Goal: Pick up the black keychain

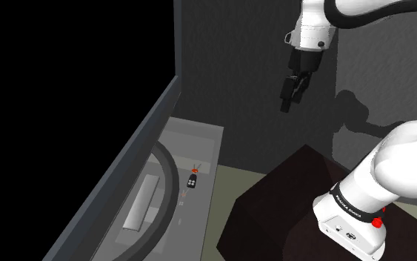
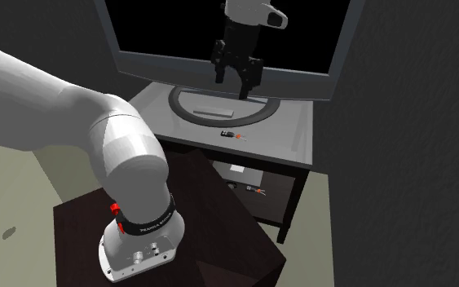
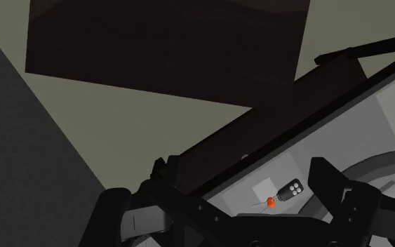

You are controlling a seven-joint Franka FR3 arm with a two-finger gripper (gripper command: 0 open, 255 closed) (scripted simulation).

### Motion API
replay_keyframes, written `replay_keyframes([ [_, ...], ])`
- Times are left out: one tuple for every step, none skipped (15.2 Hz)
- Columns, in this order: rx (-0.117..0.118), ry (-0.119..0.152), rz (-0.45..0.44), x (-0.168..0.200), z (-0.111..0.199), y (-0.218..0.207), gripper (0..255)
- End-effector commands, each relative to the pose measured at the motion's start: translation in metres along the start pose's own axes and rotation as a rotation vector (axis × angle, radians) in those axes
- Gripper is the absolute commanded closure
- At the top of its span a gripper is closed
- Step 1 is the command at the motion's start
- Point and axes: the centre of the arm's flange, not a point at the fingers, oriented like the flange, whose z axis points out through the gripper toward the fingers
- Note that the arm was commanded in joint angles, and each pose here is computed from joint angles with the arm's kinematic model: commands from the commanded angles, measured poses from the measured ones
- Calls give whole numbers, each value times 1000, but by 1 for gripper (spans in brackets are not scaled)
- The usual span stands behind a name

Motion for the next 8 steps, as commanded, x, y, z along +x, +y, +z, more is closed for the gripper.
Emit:
replay_keyframes([
  [-4,14,1,11,21,-14,0],
  [-7,19,1,16,31,-20,0],
  [-9,25,1,22,40,-27,0],
  [-11,30,0,27,50,-34,0],
  [-14,36,0,32,60,-40,0],
  [-16,41,0,38,70,-47,0],
  [-19,47,0,43,80,-53,0],
  [-21,52,0,49,90,-60,0],
])
